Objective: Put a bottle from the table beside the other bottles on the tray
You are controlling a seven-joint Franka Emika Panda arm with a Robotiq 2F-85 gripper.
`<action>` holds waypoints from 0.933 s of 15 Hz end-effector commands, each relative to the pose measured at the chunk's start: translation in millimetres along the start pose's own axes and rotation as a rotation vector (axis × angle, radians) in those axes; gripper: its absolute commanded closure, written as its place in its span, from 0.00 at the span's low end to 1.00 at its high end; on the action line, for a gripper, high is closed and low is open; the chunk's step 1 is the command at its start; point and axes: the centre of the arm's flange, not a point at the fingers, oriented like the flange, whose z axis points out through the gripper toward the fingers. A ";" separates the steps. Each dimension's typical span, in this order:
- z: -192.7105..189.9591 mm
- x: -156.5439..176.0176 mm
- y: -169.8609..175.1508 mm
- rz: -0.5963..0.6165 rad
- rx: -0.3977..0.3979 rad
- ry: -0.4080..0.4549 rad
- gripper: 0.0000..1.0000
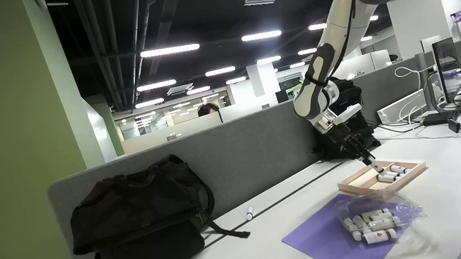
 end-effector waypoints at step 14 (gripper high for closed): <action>15.4 16.8 2.5 0.021 -0.052 -0.027 0.27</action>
